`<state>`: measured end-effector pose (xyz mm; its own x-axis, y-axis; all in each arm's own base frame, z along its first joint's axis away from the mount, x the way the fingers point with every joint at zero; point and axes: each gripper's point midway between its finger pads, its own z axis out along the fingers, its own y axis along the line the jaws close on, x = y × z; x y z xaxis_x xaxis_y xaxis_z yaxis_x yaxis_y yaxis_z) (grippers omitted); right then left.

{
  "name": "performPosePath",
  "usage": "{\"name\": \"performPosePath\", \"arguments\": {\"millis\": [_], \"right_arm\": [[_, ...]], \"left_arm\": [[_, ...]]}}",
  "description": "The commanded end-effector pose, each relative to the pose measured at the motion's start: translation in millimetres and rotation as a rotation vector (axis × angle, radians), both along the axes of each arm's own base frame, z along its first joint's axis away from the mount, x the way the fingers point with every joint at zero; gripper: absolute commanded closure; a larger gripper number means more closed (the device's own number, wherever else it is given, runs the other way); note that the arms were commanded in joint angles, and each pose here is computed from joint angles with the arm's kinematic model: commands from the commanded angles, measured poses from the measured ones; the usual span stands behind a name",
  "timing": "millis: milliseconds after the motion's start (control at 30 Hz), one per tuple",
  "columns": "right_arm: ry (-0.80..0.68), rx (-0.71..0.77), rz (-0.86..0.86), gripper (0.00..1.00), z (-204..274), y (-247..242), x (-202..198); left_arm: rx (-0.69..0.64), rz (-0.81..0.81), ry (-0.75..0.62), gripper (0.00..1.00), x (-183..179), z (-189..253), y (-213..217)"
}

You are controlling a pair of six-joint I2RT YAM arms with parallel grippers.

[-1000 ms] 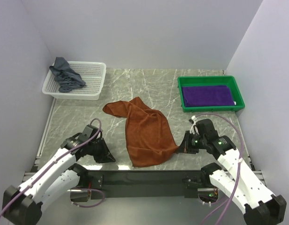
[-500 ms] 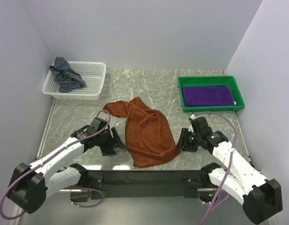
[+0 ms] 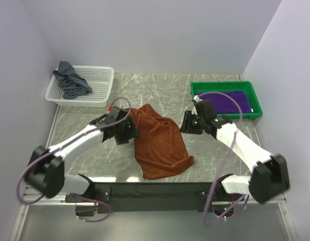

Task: Fold and stack the towels
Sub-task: Flatten out the crumpled towel

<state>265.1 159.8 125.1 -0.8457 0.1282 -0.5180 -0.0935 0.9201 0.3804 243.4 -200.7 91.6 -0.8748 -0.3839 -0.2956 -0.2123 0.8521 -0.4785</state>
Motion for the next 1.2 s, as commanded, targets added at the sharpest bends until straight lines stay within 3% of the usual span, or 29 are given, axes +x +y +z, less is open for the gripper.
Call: {"name": "performPosePath", "arguments": {"millis": [0,167,467,567,600,667,700,767,833,933,1033,1167], "right_arm": [[-0.141,-0.042,0.028,0.48,18,10,50],[-0.092,-0.152,0.038,0.47,-15,13,89],[0.014,-0.191,0.109,0.48,-73,27,108],[0.042,-0.206,0.113,0.5,-89,29,111],[0.057,-0.21,0.116,0.51,-96,30,110],[0.07,-0.212,0.111,0.6,-102,28,108],[0.071,-0.21,0.11,0.65,-103,28,107],[0.086,-0.212,0.106,0.89,-107,26,99],[0.078,-0.199,0.095,1.0,-98,23,93],[0.039,-0.183,0.064,1.0,-72,16,81],[-0.041,-0.158,0.032,1.0,-28,11,76],[-0.072,-0.119,0.021,1.0,14,6,57]], "left_arm": [[0.074,0.009,-0.082,0.29,47,5,0],[0.147,-0.008,-0.004,0.34,77,-29,-2],[0.199,-0.027,0.085,0.42,80,-67,-4],[0.208,-0.026,0.1,0.51,79,-75,-2],[0.209,-0.027,0.104,0.6,79,-76,-2],[0.215,-0.033,0.111,0.73,74,-80,-1],[0.213,-0.036,0.116,0.84,71,-80,0],[0.222,-0.037,0.128,0.91,62,-81,6],[0.24,-0.041,0.155,0.99,49,-82,14],[0.226,-0.044,0.117,0.99,43,-58,17],[0.218,-0.02,-0.007,0.99,56,-3,22],[0.16,-0.033,-0.056,0.99,53,45,17]]}}
